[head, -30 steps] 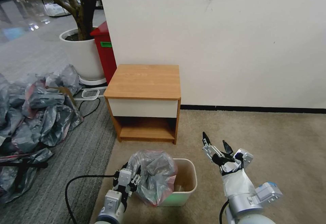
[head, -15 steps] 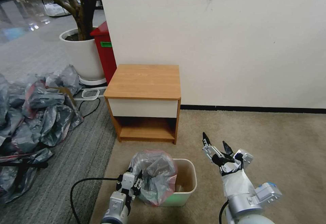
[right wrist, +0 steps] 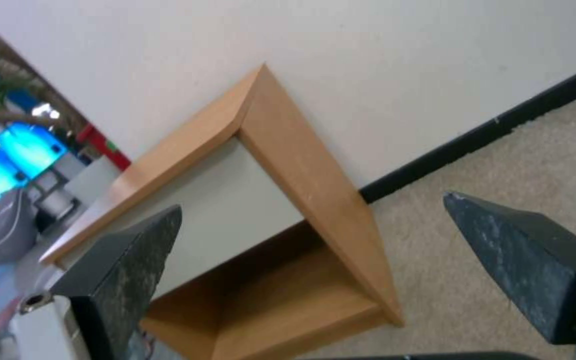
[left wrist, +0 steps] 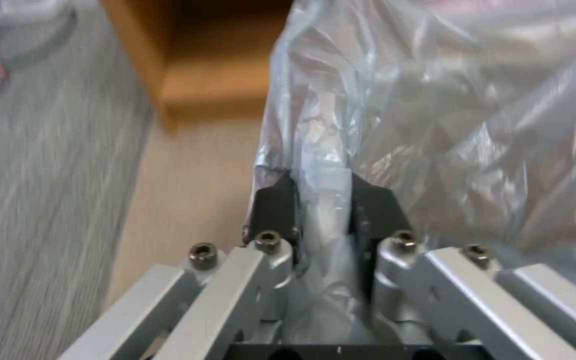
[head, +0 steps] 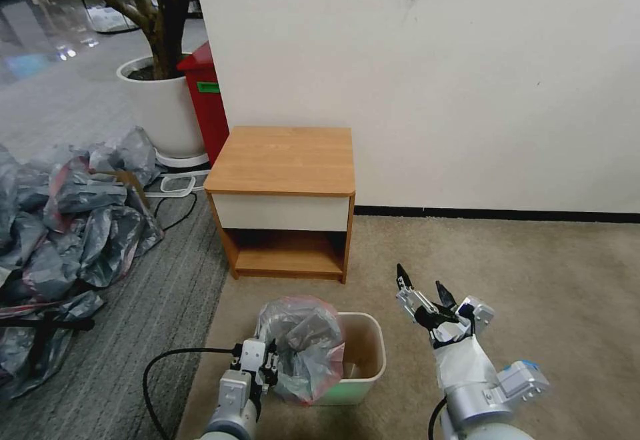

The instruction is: Pick up the garbage bag from the table and place it over the trash can.

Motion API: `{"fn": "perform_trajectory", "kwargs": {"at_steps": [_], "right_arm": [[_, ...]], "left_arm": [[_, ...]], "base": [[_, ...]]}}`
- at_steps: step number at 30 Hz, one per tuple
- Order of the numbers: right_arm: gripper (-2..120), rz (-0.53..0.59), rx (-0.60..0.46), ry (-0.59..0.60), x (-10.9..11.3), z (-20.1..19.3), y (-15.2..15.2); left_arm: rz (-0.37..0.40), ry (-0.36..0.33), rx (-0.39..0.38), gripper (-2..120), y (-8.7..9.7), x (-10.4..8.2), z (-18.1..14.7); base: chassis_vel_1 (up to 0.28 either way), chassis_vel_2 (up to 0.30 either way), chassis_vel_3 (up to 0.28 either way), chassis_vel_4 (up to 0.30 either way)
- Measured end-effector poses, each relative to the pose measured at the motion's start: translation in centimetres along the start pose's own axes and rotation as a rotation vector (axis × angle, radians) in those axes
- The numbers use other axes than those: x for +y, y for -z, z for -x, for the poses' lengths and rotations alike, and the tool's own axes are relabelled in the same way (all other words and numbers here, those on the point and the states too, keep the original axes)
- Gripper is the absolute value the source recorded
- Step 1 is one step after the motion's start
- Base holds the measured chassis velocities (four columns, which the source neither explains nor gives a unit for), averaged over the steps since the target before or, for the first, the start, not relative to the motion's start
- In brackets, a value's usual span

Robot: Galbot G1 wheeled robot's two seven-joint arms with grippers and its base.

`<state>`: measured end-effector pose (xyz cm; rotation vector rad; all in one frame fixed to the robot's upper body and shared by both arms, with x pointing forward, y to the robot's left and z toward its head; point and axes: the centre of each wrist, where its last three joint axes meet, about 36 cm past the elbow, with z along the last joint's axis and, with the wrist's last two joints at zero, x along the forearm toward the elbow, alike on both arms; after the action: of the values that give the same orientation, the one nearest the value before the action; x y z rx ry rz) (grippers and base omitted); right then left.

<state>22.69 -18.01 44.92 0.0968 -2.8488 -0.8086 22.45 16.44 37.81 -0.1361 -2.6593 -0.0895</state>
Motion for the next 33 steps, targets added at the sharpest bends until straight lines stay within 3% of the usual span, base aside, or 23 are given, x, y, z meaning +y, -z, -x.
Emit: {"fn": "perform_trajectory", "kwargs": {"at_steps": [3, 9, 19, 33], "right_arm": [[100, -0.057, 0.090, 0.070, -0.4, -0.1, -0.7], [100, -0.063, 0.232, 0.144, -0.7, -1.3, -4.0], [100, 0.000, 0.196, 0.193, 1.0, -2.0, -6.2], [98, 0.031, 0.148, 0.173, 2.9, -0.2, -6.0]], "left_arm": [[-0.008, -0.003, -0.156, 10, -0.5, -0.2, 0.5], [-0.033, -0.012, -0.295, 10, -0.7, -0.3, 0.8], [-0.040, -0.061, -0.396, 10, 0.3, -0.1, 0.4], [-0.032, -0.119, -0.437, 10, 0.6, -0.3, 0.1]], "base": [[0.000, 0.000, 0.000, 0.000], [0.000, 0.000, 0.000, 0.000], [0.000, 0.000, 0.000, 0.000], [0.000, 0.000, 0.000, 0.000]]}}
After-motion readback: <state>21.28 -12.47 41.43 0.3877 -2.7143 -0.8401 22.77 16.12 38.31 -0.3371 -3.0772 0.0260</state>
